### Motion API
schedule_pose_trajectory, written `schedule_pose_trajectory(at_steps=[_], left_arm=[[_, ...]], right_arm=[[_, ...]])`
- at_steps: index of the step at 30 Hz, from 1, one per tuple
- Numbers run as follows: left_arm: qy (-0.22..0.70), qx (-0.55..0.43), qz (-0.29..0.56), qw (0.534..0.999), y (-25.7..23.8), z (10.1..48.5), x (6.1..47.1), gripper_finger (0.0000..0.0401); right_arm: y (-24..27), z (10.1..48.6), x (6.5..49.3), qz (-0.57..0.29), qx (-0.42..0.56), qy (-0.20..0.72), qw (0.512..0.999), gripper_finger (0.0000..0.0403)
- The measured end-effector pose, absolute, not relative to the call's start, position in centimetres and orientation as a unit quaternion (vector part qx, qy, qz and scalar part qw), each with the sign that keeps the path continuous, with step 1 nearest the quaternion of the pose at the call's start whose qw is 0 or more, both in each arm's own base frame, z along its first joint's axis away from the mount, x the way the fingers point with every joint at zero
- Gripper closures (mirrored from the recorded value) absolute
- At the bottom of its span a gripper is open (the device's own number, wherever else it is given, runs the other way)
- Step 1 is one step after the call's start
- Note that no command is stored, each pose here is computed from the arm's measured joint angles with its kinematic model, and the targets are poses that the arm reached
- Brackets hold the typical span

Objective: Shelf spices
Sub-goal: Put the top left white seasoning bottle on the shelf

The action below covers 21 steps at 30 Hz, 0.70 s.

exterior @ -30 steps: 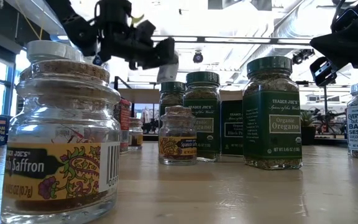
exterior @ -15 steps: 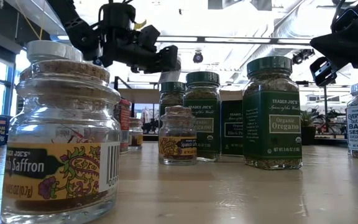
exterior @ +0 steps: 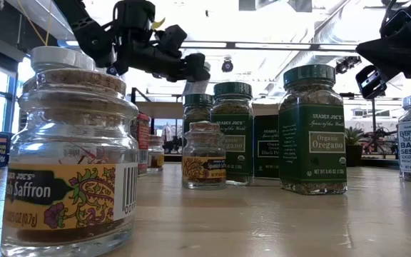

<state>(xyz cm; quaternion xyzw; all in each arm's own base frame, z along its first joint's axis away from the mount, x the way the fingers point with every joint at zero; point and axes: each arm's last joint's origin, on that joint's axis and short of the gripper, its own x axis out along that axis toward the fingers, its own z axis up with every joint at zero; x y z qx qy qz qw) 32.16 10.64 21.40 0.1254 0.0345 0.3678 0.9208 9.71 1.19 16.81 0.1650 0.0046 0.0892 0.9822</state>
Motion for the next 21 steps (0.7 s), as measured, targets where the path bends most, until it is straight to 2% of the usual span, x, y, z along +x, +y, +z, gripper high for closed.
schedule_pose_trajectory(at_steps=[10, 21], left_arm=[[0.034, 0.121, 0.37, 0.921, 10.6, 22.2, 31.7, 0.0091], [0.021, 0.093, 0.365, 0.926, 10.2, 28.1, 27.9, 0.0084]], right_arm=[[1.2, 16.8, 9.7, 0.089, 0.165, 0.005, 0.982, 0.0403], [1.2, 16.8, 9.7, 0.089, 0.165, 0.005, 0.982, 0.0403]])
